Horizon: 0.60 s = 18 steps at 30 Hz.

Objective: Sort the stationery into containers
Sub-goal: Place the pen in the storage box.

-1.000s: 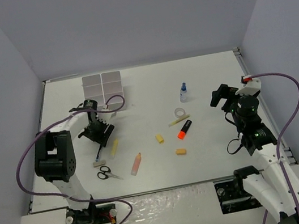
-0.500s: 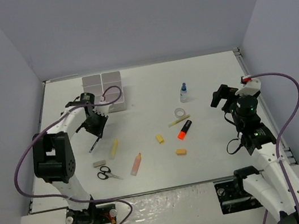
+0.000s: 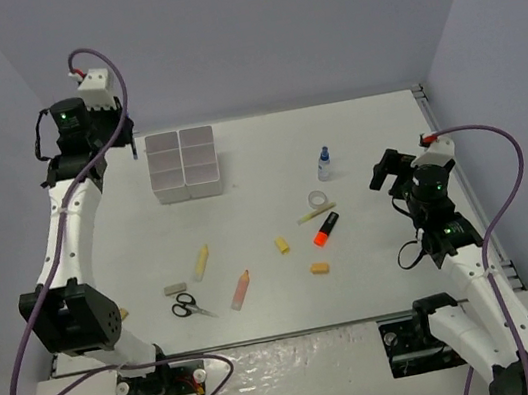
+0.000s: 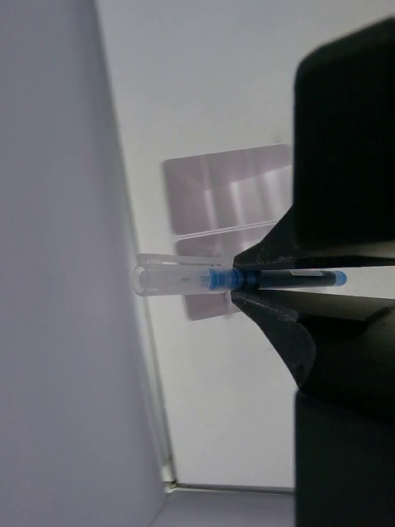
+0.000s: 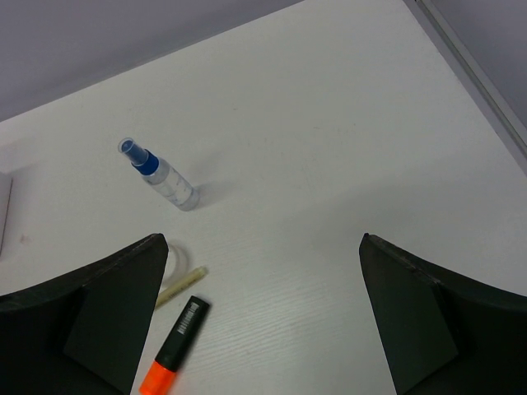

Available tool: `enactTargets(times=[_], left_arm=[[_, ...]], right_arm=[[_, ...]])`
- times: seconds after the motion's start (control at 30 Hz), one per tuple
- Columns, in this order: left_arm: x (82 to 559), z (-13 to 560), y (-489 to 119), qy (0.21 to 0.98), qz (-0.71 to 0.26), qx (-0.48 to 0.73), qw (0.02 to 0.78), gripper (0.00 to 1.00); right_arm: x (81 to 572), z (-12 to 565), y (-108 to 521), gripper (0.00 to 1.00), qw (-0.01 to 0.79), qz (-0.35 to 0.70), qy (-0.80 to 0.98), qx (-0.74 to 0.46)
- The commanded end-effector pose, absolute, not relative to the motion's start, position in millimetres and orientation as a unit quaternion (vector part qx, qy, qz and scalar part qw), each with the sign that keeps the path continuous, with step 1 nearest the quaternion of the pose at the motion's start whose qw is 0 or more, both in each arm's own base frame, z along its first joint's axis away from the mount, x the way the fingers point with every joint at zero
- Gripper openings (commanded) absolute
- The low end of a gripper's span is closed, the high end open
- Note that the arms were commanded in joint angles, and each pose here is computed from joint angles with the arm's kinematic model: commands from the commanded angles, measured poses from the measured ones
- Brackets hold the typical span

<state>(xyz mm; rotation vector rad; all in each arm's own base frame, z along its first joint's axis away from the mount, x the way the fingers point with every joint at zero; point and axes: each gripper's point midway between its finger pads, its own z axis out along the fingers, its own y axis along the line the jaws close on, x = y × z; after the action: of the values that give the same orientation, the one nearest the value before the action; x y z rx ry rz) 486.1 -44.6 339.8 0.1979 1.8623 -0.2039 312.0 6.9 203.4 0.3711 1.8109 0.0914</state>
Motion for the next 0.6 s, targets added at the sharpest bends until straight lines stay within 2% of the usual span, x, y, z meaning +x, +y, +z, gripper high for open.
enactTargets(times=[0.0, 0.13, 0.3, 0.57], left_arm=[[555, 396, -50, 0.689, -0.121, 0.038, 0.713, 0.00], [582, 401, -60, 0.625, -0.128, 0.063, 0.768, 0.00], [598, 380, -64, 0.574, -0.111, 0.108, 0.804, 0.00], [610, 341, -64, 0.584, -0.116, 0.107, 0.796, 0.00]], right_arm=[[325, 252, 9, 1.00, 0.653, 0.056, 0.737, 0.165], [329, 259, 9, 1.00, 0.656, 0.064, 0.730, 0.179], [330, 266, 11, 1.00, 0.658, 0.077, 0.724, 0.192], [330, 270, 11, 1.00, 0.661, 0.077, 0.720, 0.195]])
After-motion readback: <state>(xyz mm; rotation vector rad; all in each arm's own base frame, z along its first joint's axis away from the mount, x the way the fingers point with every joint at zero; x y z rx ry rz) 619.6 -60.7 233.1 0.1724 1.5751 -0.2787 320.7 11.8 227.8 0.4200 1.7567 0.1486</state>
